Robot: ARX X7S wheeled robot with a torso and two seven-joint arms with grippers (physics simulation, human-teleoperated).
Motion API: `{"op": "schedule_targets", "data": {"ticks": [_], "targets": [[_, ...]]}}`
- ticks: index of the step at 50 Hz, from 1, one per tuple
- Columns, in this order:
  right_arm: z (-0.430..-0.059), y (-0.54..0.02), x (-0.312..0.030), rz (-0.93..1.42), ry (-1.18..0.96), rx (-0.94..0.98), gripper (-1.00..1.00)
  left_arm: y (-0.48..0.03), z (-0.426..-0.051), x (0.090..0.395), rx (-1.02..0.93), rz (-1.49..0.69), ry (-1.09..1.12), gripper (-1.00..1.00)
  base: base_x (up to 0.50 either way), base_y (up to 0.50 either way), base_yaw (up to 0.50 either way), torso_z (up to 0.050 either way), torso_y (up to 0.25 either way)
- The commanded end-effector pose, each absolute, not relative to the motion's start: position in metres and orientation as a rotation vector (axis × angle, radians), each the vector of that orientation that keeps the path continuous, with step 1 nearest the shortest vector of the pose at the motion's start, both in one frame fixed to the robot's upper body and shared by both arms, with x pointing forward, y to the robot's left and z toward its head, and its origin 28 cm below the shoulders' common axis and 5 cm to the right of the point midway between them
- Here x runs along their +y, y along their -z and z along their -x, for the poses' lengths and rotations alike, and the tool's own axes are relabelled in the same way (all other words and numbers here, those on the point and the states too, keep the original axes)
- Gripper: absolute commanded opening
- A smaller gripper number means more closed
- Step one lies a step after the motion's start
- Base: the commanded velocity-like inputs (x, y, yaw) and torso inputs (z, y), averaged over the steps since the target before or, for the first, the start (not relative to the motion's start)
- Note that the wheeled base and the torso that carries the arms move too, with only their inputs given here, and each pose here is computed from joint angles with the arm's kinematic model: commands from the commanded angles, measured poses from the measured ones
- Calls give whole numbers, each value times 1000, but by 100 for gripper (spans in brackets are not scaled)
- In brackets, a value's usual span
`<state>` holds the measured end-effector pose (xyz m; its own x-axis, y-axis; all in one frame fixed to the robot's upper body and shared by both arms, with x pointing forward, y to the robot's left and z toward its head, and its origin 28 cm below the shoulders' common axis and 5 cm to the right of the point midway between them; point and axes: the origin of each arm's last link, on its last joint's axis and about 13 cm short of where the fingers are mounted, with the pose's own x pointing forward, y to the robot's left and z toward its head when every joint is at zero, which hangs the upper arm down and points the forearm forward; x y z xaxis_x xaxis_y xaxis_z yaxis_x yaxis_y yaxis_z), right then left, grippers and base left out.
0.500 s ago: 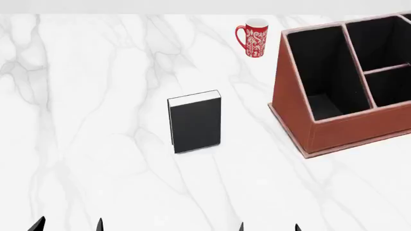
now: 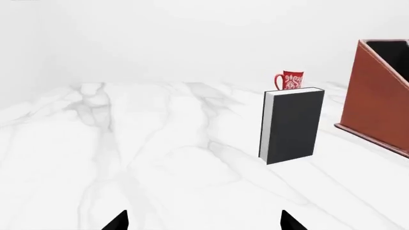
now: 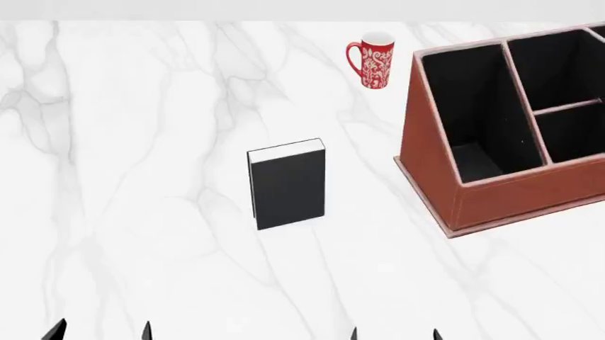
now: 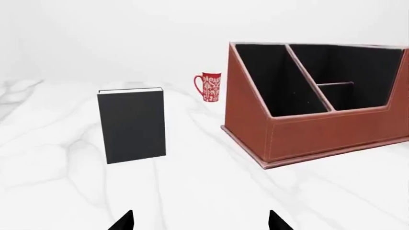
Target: Pick up the book and place it in the right compartment of the caddy.
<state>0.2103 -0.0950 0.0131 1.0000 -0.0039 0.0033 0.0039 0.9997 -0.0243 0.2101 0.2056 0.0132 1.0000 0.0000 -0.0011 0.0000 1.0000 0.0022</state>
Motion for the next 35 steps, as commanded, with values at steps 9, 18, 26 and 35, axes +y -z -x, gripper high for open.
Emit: {"op": "schedule_targets", "data": {"ticks": [9,18,26,35], "targets": [[-215,-17,-97,27,16,7,100,-17,-202,219,-13,-16,-100,100,0,0,0,0,0],[-214,-18,-97,29,17,8,100,-32,-170,261,-49,-16,-410,100,0,0,0,0,0],[-214,-20,-97,32,19,11,100,-42,-120,296,-76,-33,-654,100,0,0,0,0,0],[-215,-26,-98,5,30,14,100,-49,-89,308,-95,-34,-754,100,0,-56,0,0,0]]}}
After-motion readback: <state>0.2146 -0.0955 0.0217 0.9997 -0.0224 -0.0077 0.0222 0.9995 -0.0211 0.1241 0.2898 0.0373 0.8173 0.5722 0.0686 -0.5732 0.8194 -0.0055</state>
